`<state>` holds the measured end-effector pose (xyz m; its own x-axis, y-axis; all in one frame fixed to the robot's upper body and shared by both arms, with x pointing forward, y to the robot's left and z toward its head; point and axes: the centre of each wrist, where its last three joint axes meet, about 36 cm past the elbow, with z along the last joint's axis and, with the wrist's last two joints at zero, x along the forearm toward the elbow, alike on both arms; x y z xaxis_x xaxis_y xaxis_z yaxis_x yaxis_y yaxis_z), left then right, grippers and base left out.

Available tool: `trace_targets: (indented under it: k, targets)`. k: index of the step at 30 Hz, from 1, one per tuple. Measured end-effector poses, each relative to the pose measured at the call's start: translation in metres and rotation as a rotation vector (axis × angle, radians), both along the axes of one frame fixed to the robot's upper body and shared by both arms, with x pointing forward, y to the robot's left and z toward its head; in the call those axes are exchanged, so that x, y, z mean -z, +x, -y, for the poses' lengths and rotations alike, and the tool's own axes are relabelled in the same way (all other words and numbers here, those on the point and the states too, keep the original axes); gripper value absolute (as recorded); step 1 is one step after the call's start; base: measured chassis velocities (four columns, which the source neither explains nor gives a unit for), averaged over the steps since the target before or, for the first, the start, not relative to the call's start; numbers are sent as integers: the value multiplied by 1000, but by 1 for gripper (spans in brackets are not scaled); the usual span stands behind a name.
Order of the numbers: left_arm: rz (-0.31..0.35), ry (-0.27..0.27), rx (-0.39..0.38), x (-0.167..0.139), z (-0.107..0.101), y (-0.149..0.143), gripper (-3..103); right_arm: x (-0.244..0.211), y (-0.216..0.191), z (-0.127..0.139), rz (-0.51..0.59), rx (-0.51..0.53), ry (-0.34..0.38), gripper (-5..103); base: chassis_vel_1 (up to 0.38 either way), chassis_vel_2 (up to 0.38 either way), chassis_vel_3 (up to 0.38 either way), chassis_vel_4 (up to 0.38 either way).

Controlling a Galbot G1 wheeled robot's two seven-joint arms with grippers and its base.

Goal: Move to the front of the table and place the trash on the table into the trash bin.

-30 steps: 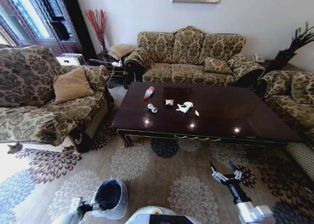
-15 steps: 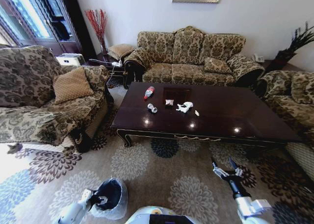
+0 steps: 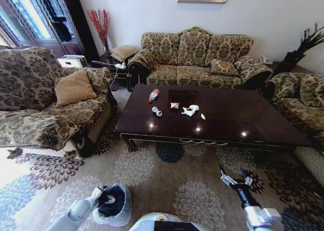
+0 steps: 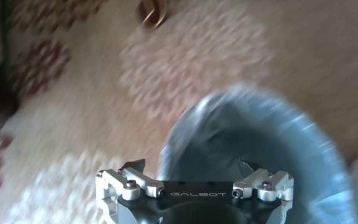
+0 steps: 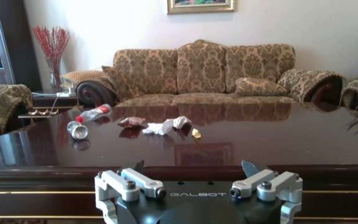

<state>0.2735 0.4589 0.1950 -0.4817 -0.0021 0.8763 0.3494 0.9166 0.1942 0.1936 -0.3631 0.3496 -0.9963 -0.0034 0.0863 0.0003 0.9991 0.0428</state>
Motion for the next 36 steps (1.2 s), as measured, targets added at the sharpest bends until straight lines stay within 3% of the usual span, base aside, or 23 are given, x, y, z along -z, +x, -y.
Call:
trace_targets:
  k: [5,9,16,23,26,28,29,32,36]
  targets:
    - [-33,8,-148,23,-32,-5,100,0,2,0,1,8,4,100,0,0,0,0]
    - [-50,-22,-212,33,-41,0,100,2,0,-3,-3,9,7,100,0,0,0,0]
    - [-70,-80,-294,52,-37,16,102,5,-1,0,-15,7,1,100,0,0,0,0]
    - [-69,-104,-318,68,-27,40,94,5,-1,3,-25,6,-4,100,0,0,0,0]
    - [-81,-84,-313,81,-23,45,83,4,-2,4,-26,9,-6,100,0,0,0,0]
    - [-88,-76,-312,84,-23,45,83,4,-2,5,-27,10,-7,100,0,0,0,0]
    - [-94,-66,-314,87,-23,46,72,4,-3,6,-27,13,-8,100,0,0,0,0]
    - [-97,-55,-318,88,-24,44,66,4,-5,7,-29,16,-6,100,0,0,0,0]
    - [-104,-44,-327,89,-30,37,51,4,-5,8,-27,21,3,100,0,0,0,0]
